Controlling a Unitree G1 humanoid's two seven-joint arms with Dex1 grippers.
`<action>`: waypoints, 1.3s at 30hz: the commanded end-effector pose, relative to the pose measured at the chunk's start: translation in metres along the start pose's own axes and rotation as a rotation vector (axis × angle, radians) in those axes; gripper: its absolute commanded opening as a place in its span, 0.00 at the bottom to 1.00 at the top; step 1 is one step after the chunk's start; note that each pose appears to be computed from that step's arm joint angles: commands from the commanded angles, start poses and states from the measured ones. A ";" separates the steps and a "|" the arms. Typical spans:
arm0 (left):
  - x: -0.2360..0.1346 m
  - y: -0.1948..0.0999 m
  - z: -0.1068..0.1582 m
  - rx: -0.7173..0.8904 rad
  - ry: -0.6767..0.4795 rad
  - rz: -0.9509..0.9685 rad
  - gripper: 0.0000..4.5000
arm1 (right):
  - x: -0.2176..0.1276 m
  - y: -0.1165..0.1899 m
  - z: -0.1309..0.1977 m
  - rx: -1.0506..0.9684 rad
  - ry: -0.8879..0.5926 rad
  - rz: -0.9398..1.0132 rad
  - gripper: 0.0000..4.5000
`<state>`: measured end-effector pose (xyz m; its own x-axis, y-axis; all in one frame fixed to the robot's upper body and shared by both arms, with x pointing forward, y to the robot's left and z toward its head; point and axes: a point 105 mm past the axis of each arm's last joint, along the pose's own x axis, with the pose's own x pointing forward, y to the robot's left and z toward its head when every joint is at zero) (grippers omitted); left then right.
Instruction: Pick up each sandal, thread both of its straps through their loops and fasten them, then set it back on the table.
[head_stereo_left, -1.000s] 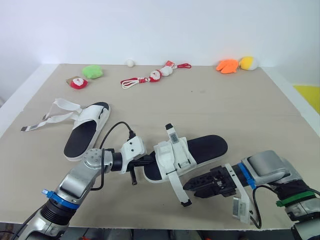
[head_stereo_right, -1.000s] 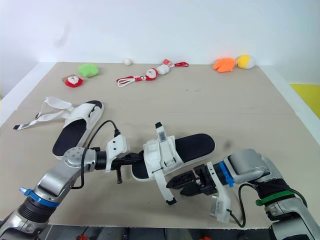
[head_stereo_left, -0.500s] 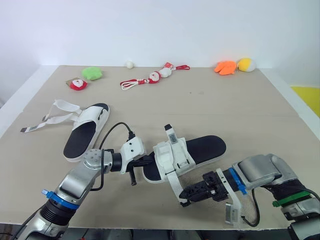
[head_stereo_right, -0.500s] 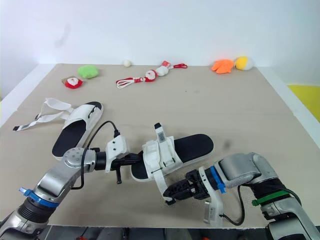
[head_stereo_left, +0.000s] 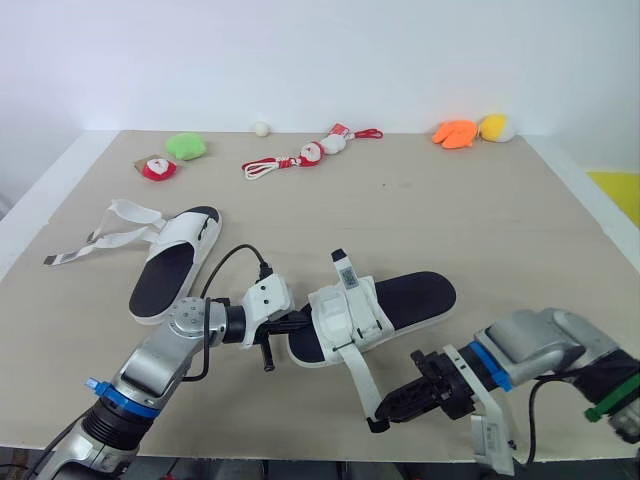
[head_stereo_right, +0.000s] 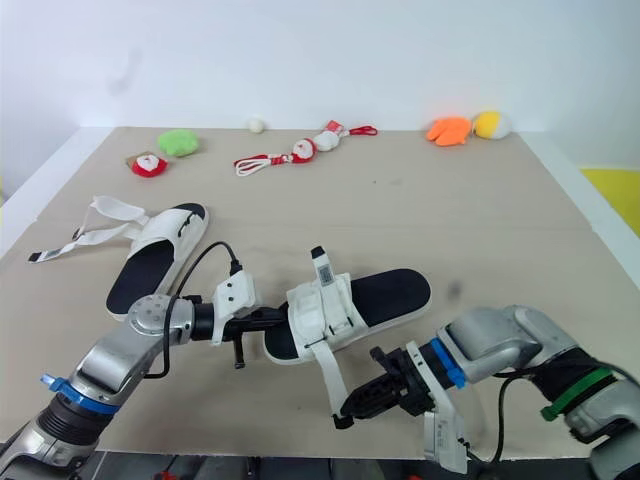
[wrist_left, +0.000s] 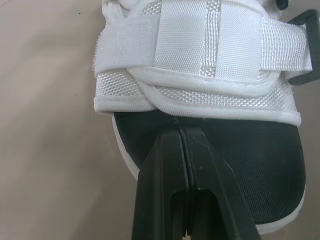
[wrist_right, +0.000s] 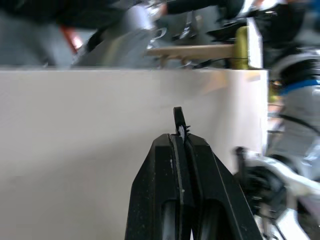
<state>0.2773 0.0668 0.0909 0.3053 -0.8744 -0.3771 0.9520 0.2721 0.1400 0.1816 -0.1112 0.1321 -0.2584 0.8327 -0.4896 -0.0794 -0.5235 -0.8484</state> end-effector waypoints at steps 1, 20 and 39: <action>0.003 -0.012 -0.034 -0.087 0.112 -0.051 0.00 | -0.012 -0.049 0.005 0.153 -0.022 -0.097 0.01; 0.005 -0.016 -0.035 -0.094 0.106 -0.052 0.00 | -0.006 -0.124 -0.070 1.273 0.049 -0.313 0.01; 0.004 -0.012 -0.035 -0.085 0.111 -0.046 0.00 | -0.024 -0.120 -0.136 1.475 0.334 -0.449 0.01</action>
<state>0.2766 0.0664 0.0932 0.2994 -0.8810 -0.3663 0.9536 0.2637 0.1452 0.3184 -0.0413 0.1894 0.1489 0.8424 -0.5179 -0.9842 0.1770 0.0050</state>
